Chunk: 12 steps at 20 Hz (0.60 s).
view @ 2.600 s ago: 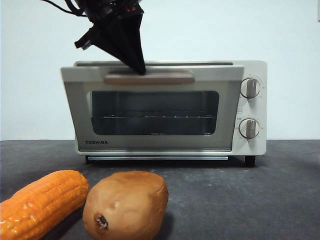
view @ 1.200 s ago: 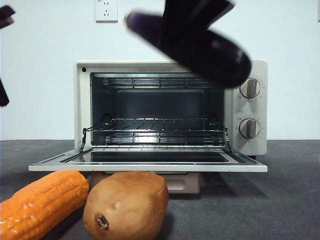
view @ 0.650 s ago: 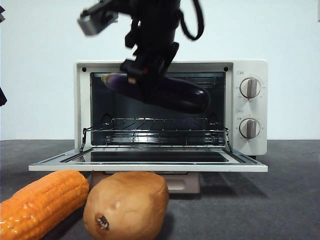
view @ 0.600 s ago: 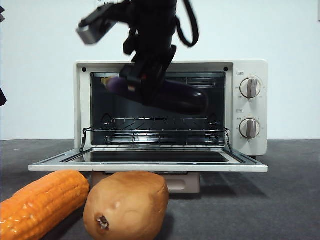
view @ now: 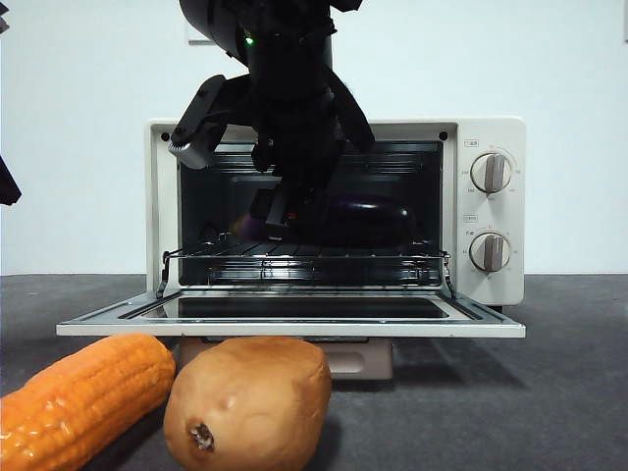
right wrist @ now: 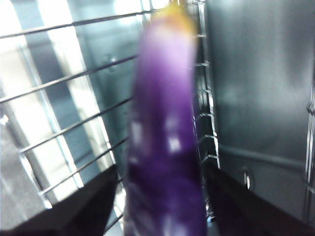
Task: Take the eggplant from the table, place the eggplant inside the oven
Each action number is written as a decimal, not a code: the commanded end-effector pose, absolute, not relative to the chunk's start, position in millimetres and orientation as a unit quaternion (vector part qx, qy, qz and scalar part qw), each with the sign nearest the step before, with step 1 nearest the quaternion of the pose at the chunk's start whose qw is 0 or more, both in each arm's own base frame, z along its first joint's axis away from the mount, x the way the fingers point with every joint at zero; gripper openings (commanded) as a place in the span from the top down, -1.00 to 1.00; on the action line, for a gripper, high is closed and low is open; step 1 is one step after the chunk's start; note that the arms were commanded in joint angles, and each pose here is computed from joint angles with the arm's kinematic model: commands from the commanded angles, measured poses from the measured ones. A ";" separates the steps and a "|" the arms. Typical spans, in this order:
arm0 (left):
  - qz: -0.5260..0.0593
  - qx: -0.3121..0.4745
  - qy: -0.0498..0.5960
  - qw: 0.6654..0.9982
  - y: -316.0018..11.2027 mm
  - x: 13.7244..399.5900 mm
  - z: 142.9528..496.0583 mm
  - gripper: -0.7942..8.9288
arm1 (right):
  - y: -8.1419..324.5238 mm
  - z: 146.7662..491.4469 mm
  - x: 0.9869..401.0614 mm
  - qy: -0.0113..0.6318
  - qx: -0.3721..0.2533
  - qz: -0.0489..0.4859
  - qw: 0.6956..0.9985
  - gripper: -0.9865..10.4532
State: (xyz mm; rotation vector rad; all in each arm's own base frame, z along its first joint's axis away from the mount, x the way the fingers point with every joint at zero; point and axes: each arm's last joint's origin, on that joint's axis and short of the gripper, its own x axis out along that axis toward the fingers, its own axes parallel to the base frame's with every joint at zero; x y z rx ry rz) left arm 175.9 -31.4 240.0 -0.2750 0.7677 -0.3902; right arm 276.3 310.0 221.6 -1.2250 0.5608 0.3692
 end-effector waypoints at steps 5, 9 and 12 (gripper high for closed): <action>-0.190 -0.132 0.368 0.900 -31.5 177.4 241.5 0.83 | 319.4 221.3 275.4 0.253 -0.547 0.168 0.780 0.28; -0.191 -0.131 0.368 0.901 -31.5 177.5 241.5 0.83 | 326.0 221.7 267.3 0.246 -0.550 0.177 0.778 0.28; -0.189 -0.131 0.373 0.899 -31.7 179.2 239.7 0.83 | 331.7 224.7 256.8 0.239 -0.558 0.174 0.775 0.28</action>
